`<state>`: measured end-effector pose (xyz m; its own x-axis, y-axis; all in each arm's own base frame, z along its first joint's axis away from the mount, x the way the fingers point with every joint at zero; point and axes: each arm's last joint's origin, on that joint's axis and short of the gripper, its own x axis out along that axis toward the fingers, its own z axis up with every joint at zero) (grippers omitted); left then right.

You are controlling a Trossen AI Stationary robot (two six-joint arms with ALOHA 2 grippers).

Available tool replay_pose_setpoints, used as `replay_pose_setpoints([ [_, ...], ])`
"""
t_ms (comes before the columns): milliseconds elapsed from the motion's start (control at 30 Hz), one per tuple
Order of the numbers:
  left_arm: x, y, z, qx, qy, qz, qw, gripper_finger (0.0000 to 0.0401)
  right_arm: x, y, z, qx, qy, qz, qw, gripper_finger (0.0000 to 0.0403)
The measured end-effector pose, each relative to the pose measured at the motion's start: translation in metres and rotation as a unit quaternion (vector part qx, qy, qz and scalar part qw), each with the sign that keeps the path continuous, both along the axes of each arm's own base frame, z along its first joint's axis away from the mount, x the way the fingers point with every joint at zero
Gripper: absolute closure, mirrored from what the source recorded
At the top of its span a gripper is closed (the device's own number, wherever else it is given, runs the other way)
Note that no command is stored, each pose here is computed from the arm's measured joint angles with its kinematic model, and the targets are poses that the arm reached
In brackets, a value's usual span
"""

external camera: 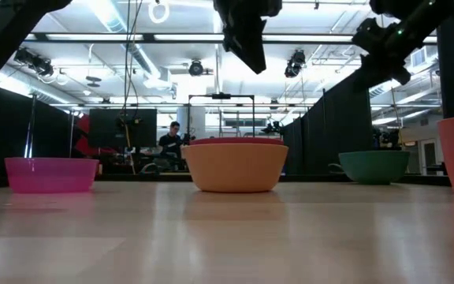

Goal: Nest bowls inside each other
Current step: Stack the blue bowl on top of the orange bowl

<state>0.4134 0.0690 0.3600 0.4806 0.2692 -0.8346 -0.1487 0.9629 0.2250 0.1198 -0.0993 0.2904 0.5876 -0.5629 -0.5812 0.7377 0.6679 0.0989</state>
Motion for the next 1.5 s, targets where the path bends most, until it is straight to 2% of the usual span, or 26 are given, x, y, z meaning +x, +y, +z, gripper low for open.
replay_pose_setpoints([
  [100,-0.005,0.009,0.004,-0.004,-0.003,0.019,1.0,0.0211,-0.001,-0.004,-0.004,0.017,0.019,-0.012,1.0,0.0336],
  [367,-0.029,0.036,0.025,-0.008,-0.024,0.069,0.997,0.0156,-0.001,-0.017,-0.023,0.081,0.082,-0.039,0.993,0.0214],
  [533,-0.04,0.044,0.035,-0.012,-0.037,0.082,0.996,0.0141,0.005,-0.026,-0.037,0.132,0.105,-0.027,0.985,0.0167],
  [1100,-0.058,0.048,0.064,-0.064,-0.125,0.09,0.986,0.0144,0.02,-0.039,-0.061,0.179,0.159,0.015,0.971,0.018],
  [1233,-0.055,0.046,0.071,-0.068,-0.187,0.097,0.975,0.0152,0.021,-0.039,-0.061,0.176,0.16,0.018,0.971,0.0176],
  [1333,-0.045,0.04,0.067,-0.079,-0.227,0.1,0.965,0.016,0.021,-0.04,-0.061,0.172,0.156,0.017,0.972,0.0172],
  [1500,-0.029,0.019,0.038,-0.088,-0.214,0.099,0.968,0.0175,0.021,-0.04,-0.06,0.172,0.154,0.018,0.973,0.017],
])
